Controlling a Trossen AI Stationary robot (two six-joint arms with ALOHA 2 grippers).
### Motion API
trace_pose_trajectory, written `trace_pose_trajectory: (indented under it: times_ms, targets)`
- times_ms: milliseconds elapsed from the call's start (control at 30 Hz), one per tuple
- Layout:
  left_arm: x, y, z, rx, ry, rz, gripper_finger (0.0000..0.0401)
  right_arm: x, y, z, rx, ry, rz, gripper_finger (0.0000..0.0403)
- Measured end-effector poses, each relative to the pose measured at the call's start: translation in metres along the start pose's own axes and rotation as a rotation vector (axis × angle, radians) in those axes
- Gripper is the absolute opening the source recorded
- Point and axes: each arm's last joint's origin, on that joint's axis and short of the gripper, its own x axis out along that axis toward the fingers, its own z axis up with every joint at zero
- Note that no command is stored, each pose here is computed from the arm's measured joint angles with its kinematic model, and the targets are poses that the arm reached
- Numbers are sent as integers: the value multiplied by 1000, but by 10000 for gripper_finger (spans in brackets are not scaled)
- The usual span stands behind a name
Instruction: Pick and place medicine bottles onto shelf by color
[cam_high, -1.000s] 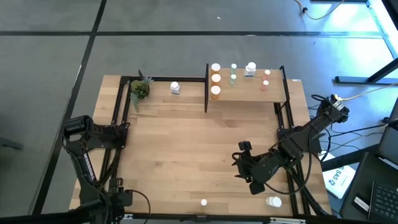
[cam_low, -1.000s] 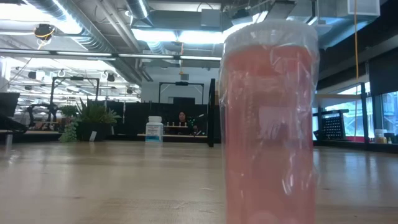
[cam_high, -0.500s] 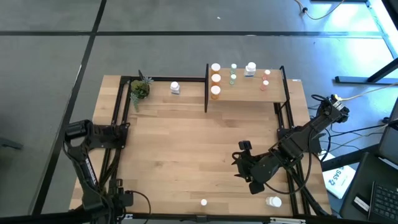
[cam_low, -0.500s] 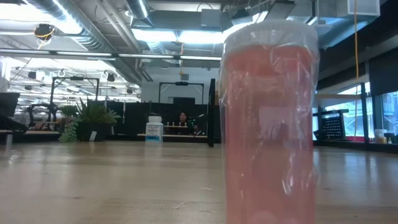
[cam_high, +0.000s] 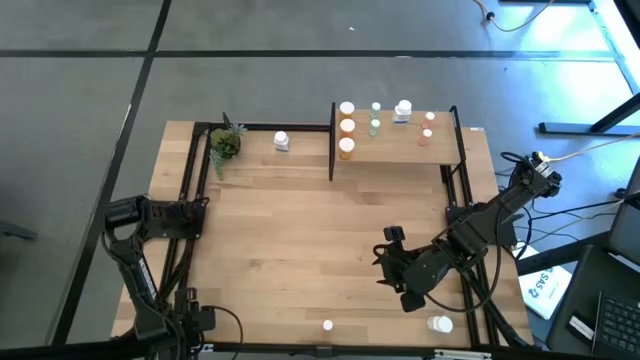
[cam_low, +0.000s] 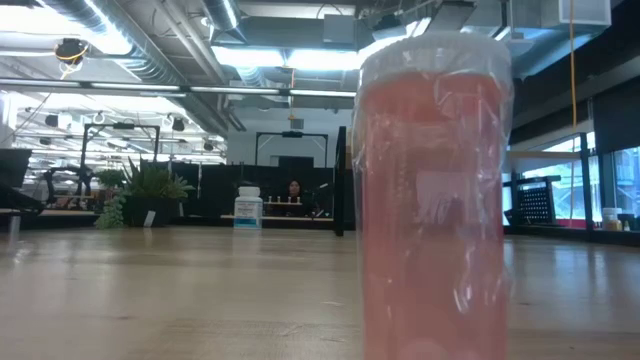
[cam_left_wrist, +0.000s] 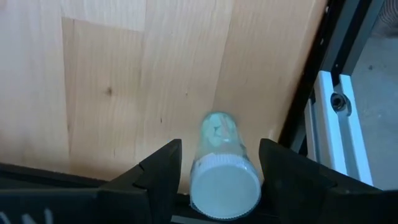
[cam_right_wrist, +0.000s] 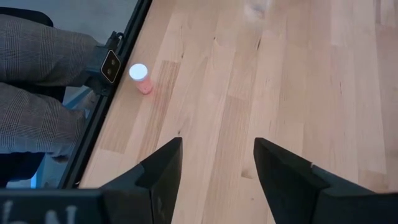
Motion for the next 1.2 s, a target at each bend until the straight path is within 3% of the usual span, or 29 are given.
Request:
trace_pose_trajectory:
  times_ms: [933,1200]
  targets:
    - [0,-5,1,-4,-12,-51,208,0,0,0,0,0,0,200]
    - [0,-4,6,-40,16,-53,172,0,0,0,0,0,0,200]
